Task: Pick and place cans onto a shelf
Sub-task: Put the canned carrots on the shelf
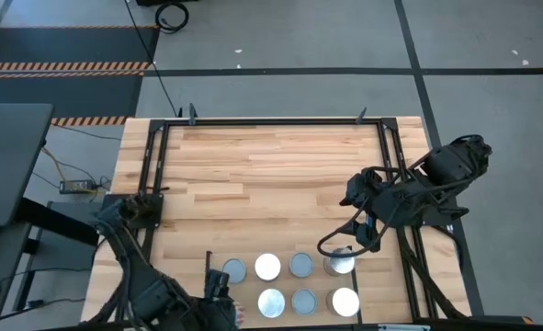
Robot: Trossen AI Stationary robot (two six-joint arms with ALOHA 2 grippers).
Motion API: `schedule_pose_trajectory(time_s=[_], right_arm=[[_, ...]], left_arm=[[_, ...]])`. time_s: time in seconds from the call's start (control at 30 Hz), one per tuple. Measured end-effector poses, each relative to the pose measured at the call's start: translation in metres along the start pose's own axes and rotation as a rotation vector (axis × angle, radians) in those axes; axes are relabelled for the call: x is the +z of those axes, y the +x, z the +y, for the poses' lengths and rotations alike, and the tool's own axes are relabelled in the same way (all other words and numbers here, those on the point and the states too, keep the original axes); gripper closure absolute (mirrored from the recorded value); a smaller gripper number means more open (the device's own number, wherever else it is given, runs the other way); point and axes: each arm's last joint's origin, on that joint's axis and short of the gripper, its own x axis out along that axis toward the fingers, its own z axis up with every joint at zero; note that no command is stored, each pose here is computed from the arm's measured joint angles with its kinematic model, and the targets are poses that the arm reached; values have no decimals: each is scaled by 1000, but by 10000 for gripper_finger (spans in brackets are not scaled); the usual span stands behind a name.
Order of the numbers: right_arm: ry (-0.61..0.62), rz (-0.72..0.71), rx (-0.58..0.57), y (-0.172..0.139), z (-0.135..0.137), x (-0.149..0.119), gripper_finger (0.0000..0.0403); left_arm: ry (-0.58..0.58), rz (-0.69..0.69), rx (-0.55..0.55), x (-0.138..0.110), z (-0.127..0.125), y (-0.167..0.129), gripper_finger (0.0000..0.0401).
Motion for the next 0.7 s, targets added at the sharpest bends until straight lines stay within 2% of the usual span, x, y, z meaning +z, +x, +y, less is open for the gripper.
schedule_pose_trajectory(time_s=[0.27,0.53,0.7], right_arm=[[20,21,43,-5,12,-13,58],[32,39,91,-13,25,-27,58],[27,29,140,-17,34,-32,58]], left_arm=[[-3,77,-3,3,3,27,115],[-17,154,38,4,17,36,115],[-22,152,26,7,22,38,115]])
